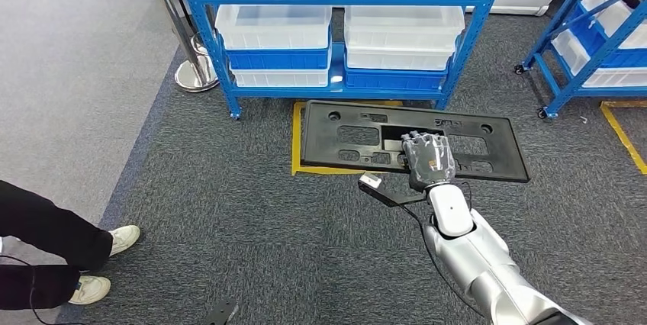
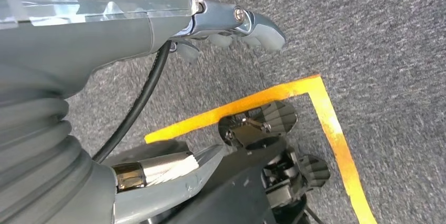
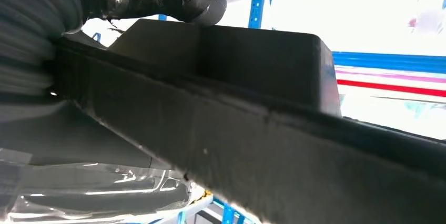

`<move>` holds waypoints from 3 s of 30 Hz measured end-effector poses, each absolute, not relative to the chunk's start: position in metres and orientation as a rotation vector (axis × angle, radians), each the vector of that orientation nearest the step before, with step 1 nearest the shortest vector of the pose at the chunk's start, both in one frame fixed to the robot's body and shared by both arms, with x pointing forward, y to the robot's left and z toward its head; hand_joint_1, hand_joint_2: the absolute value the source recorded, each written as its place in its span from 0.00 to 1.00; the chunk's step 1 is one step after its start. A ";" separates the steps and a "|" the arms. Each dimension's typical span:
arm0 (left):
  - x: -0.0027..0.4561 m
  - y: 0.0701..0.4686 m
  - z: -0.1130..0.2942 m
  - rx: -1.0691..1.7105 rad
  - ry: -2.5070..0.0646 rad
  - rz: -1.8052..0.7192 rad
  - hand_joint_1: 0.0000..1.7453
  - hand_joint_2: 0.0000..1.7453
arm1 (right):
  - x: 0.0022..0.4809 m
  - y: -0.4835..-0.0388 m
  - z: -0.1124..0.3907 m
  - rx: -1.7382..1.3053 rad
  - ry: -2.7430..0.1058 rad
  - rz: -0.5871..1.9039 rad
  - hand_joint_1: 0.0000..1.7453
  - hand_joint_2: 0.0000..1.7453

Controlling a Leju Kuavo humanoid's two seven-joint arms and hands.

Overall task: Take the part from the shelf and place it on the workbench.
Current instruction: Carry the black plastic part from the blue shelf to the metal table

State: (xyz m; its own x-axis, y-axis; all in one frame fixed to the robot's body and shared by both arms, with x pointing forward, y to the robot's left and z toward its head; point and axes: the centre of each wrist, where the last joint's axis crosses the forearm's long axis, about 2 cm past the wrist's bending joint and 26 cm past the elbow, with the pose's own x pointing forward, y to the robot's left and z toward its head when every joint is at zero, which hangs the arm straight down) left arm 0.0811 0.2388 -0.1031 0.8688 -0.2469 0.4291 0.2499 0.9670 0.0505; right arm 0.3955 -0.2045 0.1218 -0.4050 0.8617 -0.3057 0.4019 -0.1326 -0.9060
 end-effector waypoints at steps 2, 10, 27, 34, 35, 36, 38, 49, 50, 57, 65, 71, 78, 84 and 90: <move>0.082 0.239 -0.103 -0.006 -0.451 -0.264 0.00 1.00 | 0.397 -0.206 0.123 -1.412 -1.738 1.545 0.97 1.00; 0.083 0.239 -0.103 -0.002 -0.453 -0.279 0.00 1.00 | 0.397 -0.215 0.120 -1.416 -1.706 1.524 0.97 1.00; 0.084 0.242 -0.103 0.009 -0.454 -0.281 0.00 1.00 | 0.399 -0.219 0.122 -1.424 -1.695 1.508 0.97 1.00; 0.087 0.242 -0.102 0.010 -0.461 -0.281 0.00 1.00 | 0.401 -0.224 0.123 -1.432 -1.685 1.500 0.97 1.00; 0.086 0.242 -0.102 0.011 -0.460 -0.281 0.00 1.00 | 0.402 -0.224 0.124 -1.433 -1.687 1.499 0.97 1.00; 0.086 0.242 -0.102 0.012 -0.459 -0.282 0.00 1.00 | 0.402 -0.223 0.124 -1.433 -1.687 1.499 0.97 1.00; 0.084 0.242 -0.103 0.014 -0.458 -0.285 0.00 1.00 | 0.400 -0.224 0.122 -1.429 -1.683 1.501 0.97 1.00; 0.087 0.241 -0.102 0.017 -0.469 -0.295 0.00 1.00 | 0.399 -0.229 0.119 -1.439 -1.667 1.508 0.97 1.00; 0.087 0.241 -0.102 0.016 -0.470 -0.296 0.00 1.00 | 0.399 -0.229 0.119 -1.440 -1.667 1.511 0.97 1.00; 0.088 0.241 -0.102 0.014 -0.471 -0.297 0.00 1.00 | 0.401 -0.229 0.121 -1.453 -1.669 1.529 0.97 1.00; 0.092 0.236 -0.101 0.001 -0.485 -0.294 0.00 1.00 | 0.408 -0.236 0.128 -1.481 -1.661 1.531 0.97 1.00; 0.091 0.234 -0.100 -0.006 -0.483 -0.297 0.00 1.00 | 0.410 -0.237 0.130 -1.484 -1.651 1.535 0.97 1.00; 0.094 0.232 -0.100 -0.008 -0.488 -0.300 0.00 1.00 | 0.414 -0.237 0.135 -1.496 -1.651 1.528 0.97 1.00; 0.092 0.232 -0.100 -0.005 -0.481 -0.297 0.00 1.00 | 0.419 -0.234 0.141 -1.506 -1.657 1.520 0.97 1.00; 0.097 0.232 -0.099 -0.003 -0.488 -0.296 0.00 1.00 | 0.423 -0.235 0.147 -1.517 -1.659 1.516 0.97 1.00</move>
